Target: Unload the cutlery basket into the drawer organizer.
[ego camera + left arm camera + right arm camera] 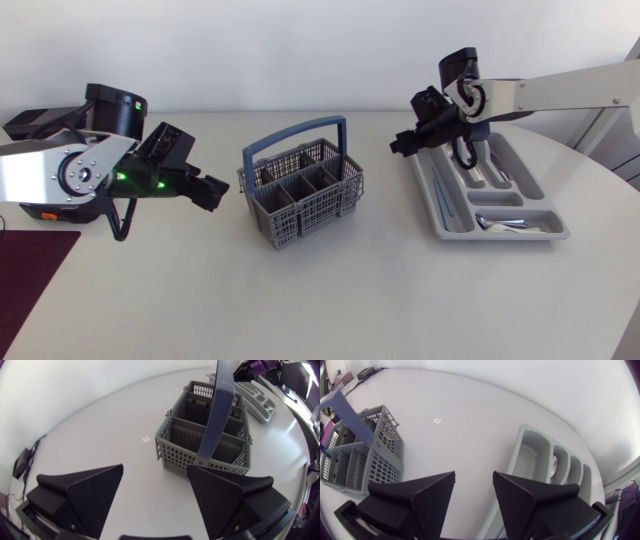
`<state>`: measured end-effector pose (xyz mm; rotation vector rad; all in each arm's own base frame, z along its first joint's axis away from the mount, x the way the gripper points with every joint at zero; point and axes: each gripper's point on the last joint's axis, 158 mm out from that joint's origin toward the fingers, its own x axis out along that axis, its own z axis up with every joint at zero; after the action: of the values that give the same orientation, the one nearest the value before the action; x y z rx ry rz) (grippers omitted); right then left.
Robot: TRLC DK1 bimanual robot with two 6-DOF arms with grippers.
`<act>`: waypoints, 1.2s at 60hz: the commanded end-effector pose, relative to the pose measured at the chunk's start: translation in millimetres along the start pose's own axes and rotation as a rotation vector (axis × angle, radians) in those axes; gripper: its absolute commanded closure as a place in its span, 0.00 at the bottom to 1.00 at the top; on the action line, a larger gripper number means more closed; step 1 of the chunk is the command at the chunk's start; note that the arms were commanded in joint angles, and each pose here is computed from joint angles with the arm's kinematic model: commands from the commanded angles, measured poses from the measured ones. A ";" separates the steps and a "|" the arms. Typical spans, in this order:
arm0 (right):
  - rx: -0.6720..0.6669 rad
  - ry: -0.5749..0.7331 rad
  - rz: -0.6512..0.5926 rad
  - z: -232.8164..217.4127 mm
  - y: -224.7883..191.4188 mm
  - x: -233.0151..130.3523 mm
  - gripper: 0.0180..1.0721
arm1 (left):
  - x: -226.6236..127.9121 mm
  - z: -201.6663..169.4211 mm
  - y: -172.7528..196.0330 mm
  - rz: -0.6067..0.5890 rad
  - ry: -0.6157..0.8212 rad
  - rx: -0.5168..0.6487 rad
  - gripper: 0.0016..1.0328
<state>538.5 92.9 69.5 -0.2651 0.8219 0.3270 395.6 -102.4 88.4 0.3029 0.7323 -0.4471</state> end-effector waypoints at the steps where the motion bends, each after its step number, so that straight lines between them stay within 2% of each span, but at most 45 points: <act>1: -0.033 0.009 0.023 -2.7 19.0 -2.8 0.65 | 12.6 -8.6 -1.4 -0.029 0.023 -0.022 0.27; 11: -0.069 0.019 0.076 0.1 50.5 1.0 0.90 | 32.5 -15.0 -5.4 -0.068 0.062 -0.055 0.51; 16: -0.081 0.032 0.107 -2.5 65.3 2.6 0.91 | 39.7 -16.0 -9.2 -0.081 0.073 -0.054 0.62; 19: -0.091 0.041 0.129 -4.4 76.6 2.9 0.92 | 45.1 -13.0 -12.9 -0.089 0.071 -0.048 0.73; 26: -0.101 0.057 0.200 -9.1 100.1 1.8 0.93 | 54.5 -6.3 -16.2 -0.100 0.068 -0.046 0.86; 34: -0.106 0.086 0.301 -19.1 129.0 -3.5 0.93 | 62.8 -2.7 -22.1 -0.124 0.067 -0.053 0.86; 41: -0.126 0.093 0.341 -26.1 147.5 -17.3 0.93 | 65.1 -2.5 -21.5 -0.127 0.062 -0.058 0.86; 72: -0.197 0.102 0.409 -61.1 199.1 -79.5 0.93 | 69.3 15.6 -22.6 -0.162 0.018 -0.055 0.86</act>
<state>392.7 224.4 59.9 -0.3127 0.9557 0.7350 431.8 -128.0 38.5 0.2217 0.8230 -0.5229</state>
